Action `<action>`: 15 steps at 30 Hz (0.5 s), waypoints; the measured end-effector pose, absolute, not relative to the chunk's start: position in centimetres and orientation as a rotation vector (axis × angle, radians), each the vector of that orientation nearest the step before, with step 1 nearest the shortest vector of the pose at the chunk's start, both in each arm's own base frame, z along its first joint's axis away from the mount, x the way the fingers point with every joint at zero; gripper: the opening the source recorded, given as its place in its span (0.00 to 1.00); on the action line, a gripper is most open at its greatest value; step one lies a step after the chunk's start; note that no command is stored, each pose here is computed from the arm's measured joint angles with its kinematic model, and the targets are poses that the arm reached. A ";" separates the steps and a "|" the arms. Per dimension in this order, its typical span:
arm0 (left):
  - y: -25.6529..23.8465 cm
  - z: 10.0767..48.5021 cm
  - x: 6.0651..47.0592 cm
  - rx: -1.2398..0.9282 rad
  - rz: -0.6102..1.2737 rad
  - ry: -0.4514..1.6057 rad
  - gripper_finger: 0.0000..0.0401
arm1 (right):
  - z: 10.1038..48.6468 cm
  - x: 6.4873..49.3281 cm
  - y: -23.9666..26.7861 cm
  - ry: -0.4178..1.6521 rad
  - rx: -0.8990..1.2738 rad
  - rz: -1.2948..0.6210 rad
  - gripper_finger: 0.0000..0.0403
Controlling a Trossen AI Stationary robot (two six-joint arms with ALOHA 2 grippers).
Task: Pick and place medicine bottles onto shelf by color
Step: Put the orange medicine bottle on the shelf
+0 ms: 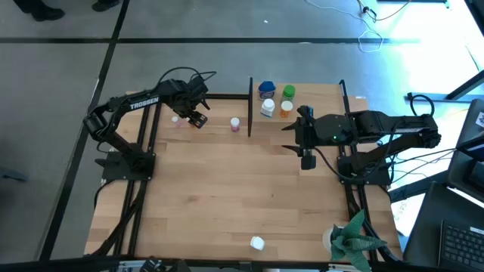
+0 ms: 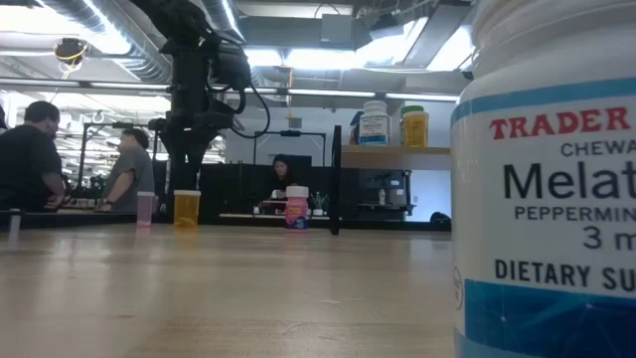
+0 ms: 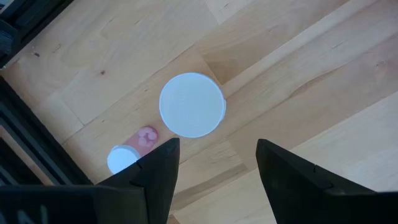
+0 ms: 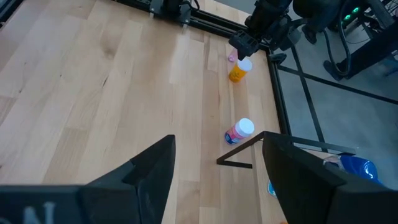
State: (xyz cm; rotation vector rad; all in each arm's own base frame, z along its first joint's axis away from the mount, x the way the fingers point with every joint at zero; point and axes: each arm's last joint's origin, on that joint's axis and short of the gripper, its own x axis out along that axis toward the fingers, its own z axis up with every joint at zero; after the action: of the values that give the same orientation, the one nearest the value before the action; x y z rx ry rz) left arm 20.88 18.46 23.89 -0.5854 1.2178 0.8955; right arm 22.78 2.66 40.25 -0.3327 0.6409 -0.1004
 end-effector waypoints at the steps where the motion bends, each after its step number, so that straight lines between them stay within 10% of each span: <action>1: 18.5 23.9 20.9 -0.585 0.895 1.218 0.52 | 40.3 22.8 2.7 0.641 -0.333 -0.100 0.60; 15: 18.9 23.9 20.9 -0.526 0.886 1.220 0.67 | 40.3 22.8 2.7 0.640 -0.333 -0.100 0.60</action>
State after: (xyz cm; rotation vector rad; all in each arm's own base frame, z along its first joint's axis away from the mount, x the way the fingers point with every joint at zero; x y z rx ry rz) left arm 20.88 18.90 23.87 -0.5264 1.2198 0.8855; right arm 22.77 2.65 40.26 -0.3325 0.6401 -0.1003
